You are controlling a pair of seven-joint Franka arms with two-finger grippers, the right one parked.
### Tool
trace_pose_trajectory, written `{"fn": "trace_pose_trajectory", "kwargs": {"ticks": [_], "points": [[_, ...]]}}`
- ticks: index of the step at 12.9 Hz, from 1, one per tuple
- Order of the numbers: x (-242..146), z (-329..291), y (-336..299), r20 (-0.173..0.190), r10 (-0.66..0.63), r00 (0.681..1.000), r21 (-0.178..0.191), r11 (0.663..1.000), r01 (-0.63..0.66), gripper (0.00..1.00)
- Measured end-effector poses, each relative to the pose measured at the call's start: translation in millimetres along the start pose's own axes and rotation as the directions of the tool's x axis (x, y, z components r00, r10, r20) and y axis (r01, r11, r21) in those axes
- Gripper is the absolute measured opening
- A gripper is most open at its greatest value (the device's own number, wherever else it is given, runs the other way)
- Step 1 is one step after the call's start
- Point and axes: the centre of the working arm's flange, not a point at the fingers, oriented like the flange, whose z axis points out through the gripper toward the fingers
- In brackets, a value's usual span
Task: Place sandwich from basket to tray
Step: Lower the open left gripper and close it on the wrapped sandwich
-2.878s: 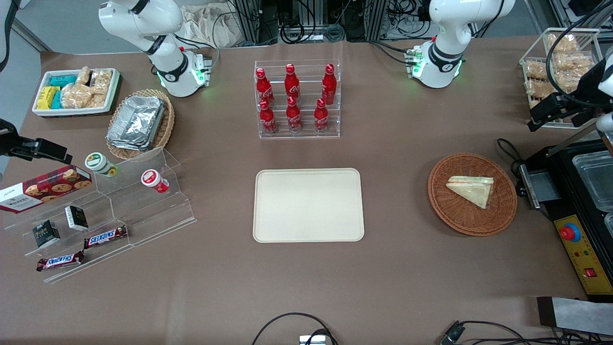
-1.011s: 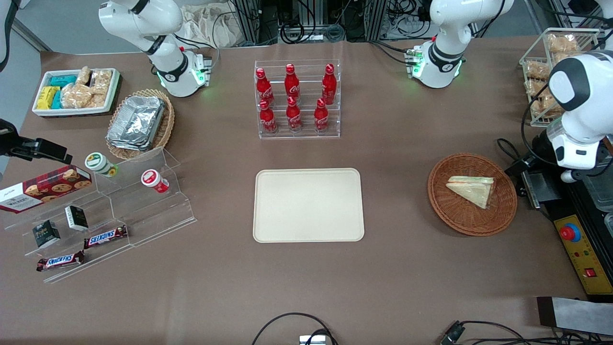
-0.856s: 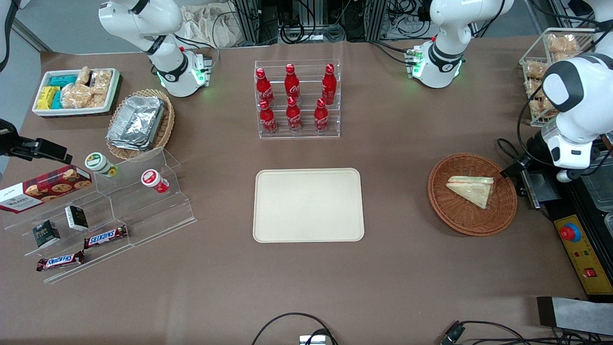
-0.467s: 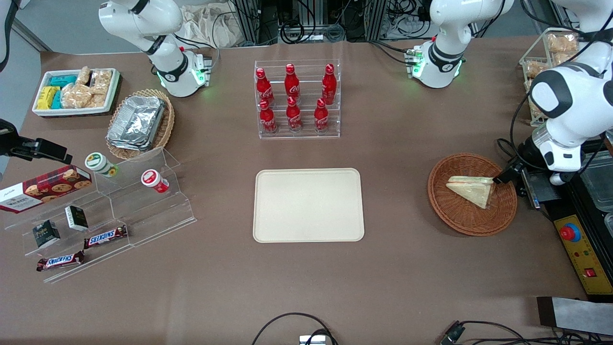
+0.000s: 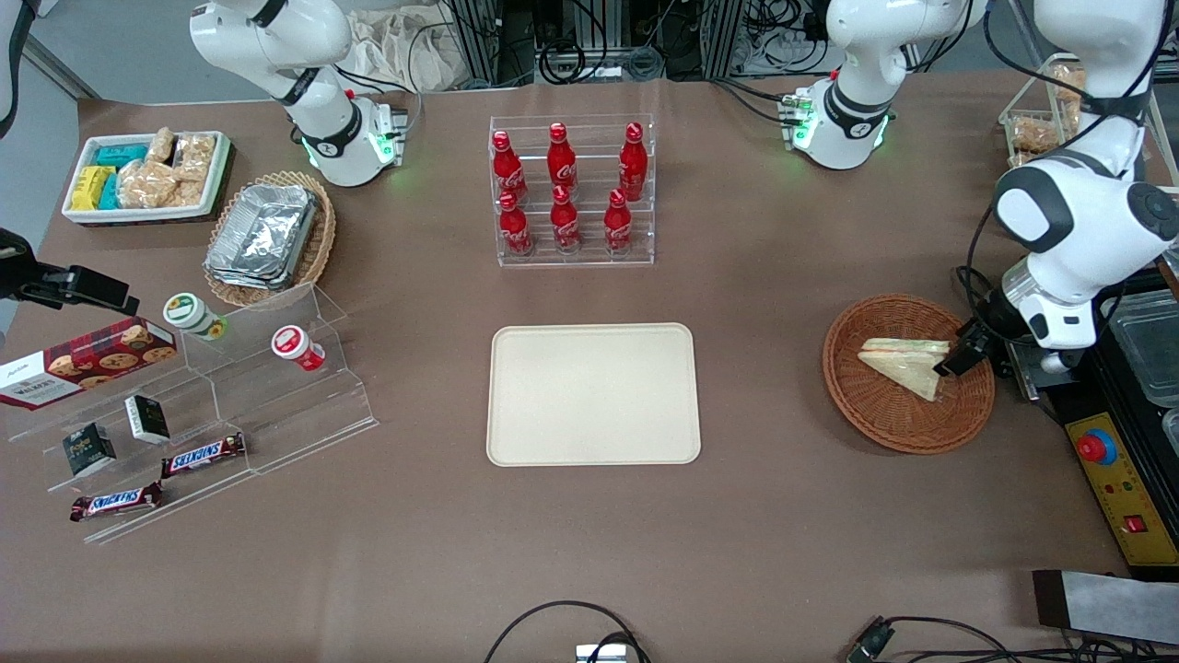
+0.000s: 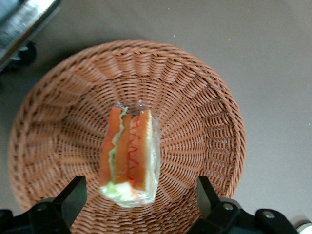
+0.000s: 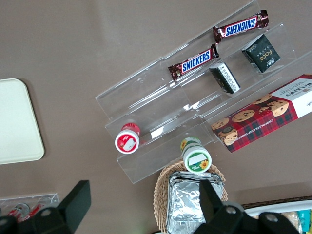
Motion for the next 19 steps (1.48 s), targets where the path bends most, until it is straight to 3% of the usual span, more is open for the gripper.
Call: {"fn": "trace_pose_trajectory", "kwargs": {"ticks": [7, 14, 15, 17, 19], "points": [[-4, 26, 3, -0.004, -0.033, 0.999, -0.017, 0.999, 0.033, 1.0], [-9, 57, -4, -0.014, -0.035, 0.999, 0.004, 0.999, 0.035, 0.99], [-10, 60, -4, -0.013, -0.033, 0.999, 0.007, 0.999, 0.033, 0.96], [-11, 61, -4, -0.012, -0.031, 0.999, 0.008, 0.999, 0.031, 0.67], [-11, 61, -4, -0.012, -0.023, 1.0, 0.008, 1.0, 0.023, 0.45]]}}
